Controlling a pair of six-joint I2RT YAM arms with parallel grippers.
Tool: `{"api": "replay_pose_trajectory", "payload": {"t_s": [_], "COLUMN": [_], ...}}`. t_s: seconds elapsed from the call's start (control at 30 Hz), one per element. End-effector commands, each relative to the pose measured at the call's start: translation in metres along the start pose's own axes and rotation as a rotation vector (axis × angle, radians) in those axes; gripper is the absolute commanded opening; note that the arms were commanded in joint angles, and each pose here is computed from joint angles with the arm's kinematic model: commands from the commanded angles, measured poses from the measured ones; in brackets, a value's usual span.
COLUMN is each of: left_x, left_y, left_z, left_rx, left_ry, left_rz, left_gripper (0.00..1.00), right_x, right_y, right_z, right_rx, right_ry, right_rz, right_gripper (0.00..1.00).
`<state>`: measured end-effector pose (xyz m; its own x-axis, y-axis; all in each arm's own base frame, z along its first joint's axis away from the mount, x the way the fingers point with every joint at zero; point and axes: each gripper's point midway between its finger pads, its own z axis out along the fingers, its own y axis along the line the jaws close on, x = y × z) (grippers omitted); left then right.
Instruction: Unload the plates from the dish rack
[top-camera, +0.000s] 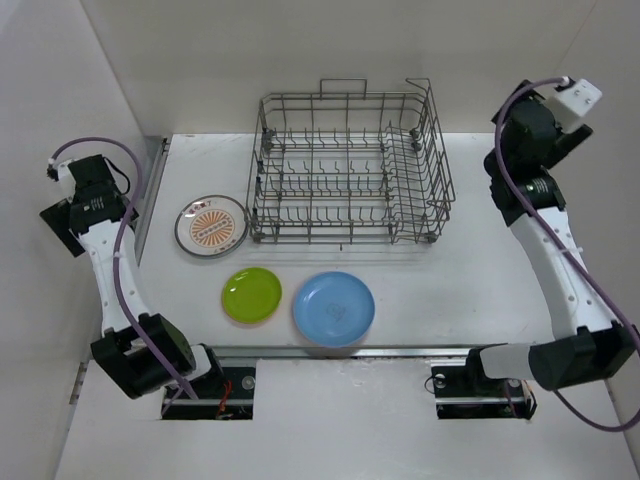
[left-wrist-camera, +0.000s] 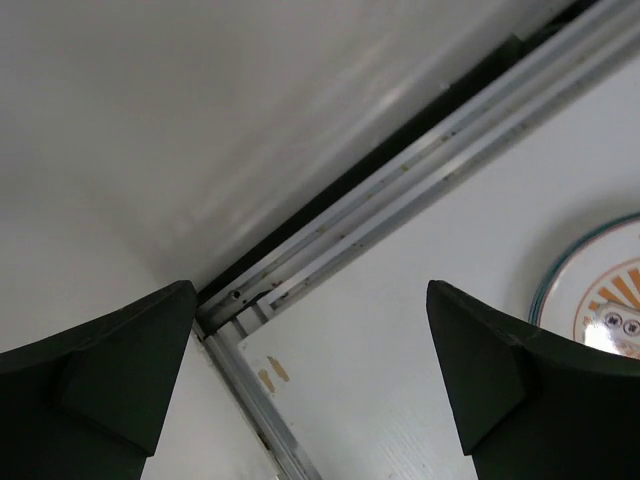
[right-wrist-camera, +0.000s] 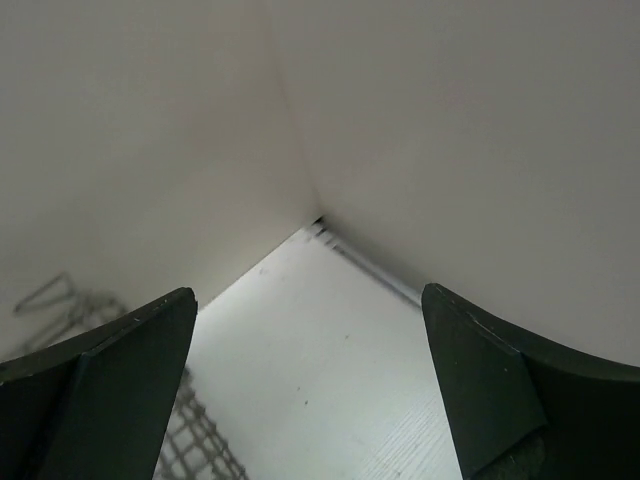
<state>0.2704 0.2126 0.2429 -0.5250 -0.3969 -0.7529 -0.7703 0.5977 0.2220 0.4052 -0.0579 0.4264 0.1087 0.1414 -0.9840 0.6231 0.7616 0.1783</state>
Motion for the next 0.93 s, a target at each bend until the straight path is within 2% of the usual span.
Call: {"api": "replay_pose_trajectory", "payload": {"t_s": [0.0, 0.2, 0.37, 0.9], "left_x": [-0.014, -0.015, -0.014, -0.005], "left_y": [0.029, 0.036, 0.026, 0.024], "left_z": [-0.018, -0.019, -0.018, -0.017], "left_rx": [-0.105, -0.147, -0.090, -0.072], "left_ry": [-0.099, -0.107, -0.098, -0.086], "left_rz": [-0.130, -0.132, -0.130, -0.107], "left_gripper": [1.00, 1.00, 1.00, 1.00], "right_x": [-0.006, -0.004, -0.004, 0.001], "right_y": [-0.055, -0.063, -0.064, -0.051], "right_z": [-0.004, -0.012, -0.013, -0.010], "right_rx": [0.329, 0.319, 0.310, 0.237], "right_ry": [-0.117, -0.118, -0.117, -0.098], "right_rz": [0.123, 0.143, 0.143, 0.133], "right_gripper": [1.00, 1.00, 1.00, 1.00]}}
